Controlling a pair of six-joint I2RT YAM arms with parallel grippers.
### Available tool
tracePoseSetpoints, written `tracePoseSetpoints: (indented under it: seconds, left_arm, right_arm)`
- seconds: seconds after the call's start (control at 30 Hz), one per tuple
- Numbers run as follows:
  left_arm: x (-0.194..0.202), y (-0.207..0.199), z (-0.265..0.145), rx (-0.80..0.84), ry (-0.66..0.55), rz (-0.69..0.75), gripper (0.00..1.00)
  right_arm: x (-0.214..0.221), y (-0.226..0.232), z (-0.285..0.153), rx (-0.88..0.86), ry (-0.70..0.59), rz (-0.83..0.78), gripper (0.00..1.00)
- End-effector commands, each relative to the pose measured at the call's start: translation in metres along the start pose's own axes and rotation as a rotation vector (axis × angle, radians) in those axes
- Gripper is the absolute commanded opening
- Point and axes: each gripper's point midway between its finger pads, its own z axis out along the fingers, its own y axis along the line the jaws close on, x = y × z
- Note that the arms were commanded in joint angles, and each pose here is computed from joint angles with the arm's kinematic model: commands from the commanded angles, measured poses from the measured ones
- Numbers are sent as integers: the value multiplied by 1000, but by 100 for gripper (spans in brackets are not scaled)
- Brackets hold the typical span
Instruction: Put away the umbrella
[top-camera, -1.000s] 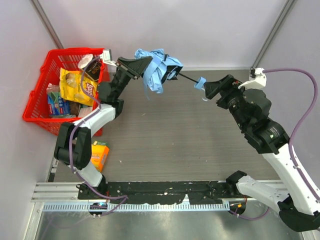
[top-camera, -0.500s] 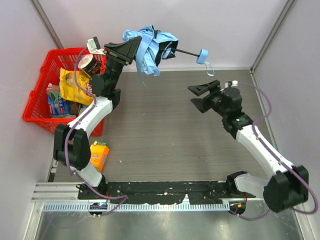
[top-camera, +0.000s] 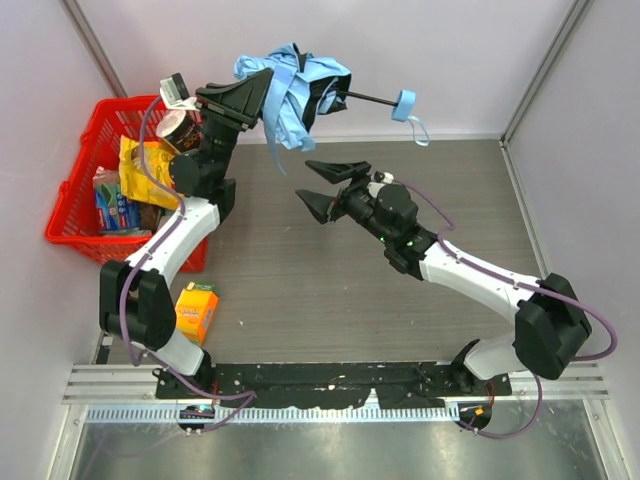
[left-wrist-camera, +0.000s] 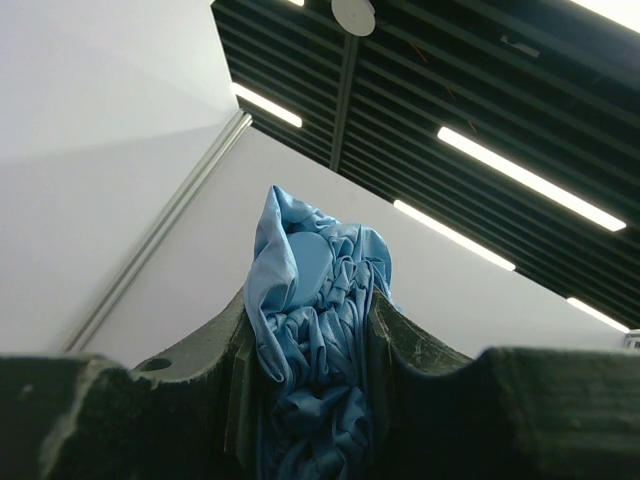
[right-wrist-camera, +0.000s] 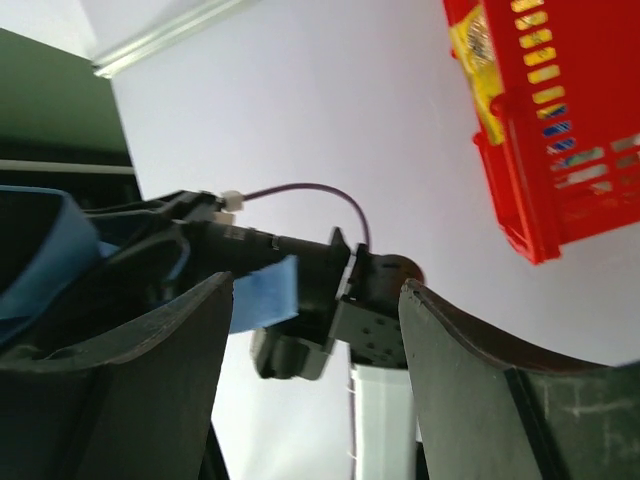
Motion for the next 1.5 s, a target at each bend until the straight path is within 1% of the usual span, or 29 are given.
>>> tracePoseSetpoints:
  seconds: [0.0, 0.13, 0.2, 0.27, 0.43, 0.57, 0.6, 0.63, 0.67, 0.7, 0.73, 0.8, 0.87, 0.93, 1.0, 1.1, 1.2, 1.23, 1.27, 1.33, 1.4, 1.47]
  left_arm:
    - [-27, -92, -4, 302, -104, 66, 0]
    - [-26, -92, -4, 305, -101, 75, 0]
    - [-30, -94, -4, 303, -119, 89, 0]
    - [-29, -98, -3, 316, -110, 97, 0]
    - [-28, -95, -3, 310, -107, 74, 0]
    - [-34, -97, -5, 301, -138, 60, 0]
    - [-38, -94, -6, 291, -152, 48, 0]
    - [-41, -94, -7, 287, -165, 39, 0]
    - [-44, -94, -7, 285, -175, 28, 0]
    - [-46, -95, -7, 286, -180, 15, 0]
    - [-49, -95, -7, 283, -194, 2, 0]
    - [-53, -93, -8, 279, -215, -23, 0]
    - [-56, -91, -8, 275, -228, -38, 0]
    - [-56, -89, -7, 272, -230, -73, 0]
    - [-58, -84, -10, 256, -247, -113, 0]
    - [-63, -82, -15, 240, -278, -135, 0]
    - [-65, -86, -16, 248, -280, -156, 0]
    - [-64, -88, -16, 252, -278, -166, 0]
    - [-64, -86, -16, 250, -278, -170, 0]
    - [-65, -87, -17, 248, -278, -172, 0]
    - [-63, -87, -18, 246, -270, -173, 0]
    - [-63, -88, -19, 247, -269, -178, 0]
  right_arm:
    - [1, 73, -8, -170, -105, 221, 72]
    - [19, 79, 0, -217, -51, 291, 69]
    - [20, 81, 2, -213, -60, 300, 68]
    - [20, 82, 2, -216, -58, 303, 67]
    - [24, 78, 2, -206, -22, 331, 66]
    - [30, 77, 6, -199, 17, 320, 64]
    - [33, 79, 5, -206, 40, 307, 64]
    - [32, 78, 9, -212, 47, 259, 64]
    - [43, 76, 10, -190, 115, 234, 64]
    - [43, 72, 16, -178, 130, 225, 65]
    - [49, 77, 13, -213, 167, 217, 65]
    - [50, 71, 19, -226, 200, 218, 65]
    - [51, 77, 18, -246, 204, 228, 66]
    - [49, 82, 19, -263, 182, 222, 66]
    - [52, 89, 20, -281, 194, 210, 66]
    - [58, 92, 25, -311, 247, 161, 66]
    - [70, 93, 24, -391, 355, 102, 66]
    - [79, 89, 20, -399, 402, 55, 66]
    - [83, 84, 19, -421, 421, 6, 69]
    - [84, 77, 10, -481, 424, -65, 72]
    - [79, 57, 12, -453, 403, -142, 76]
    - [74, 43, 9, -449, 396, -182, 77]
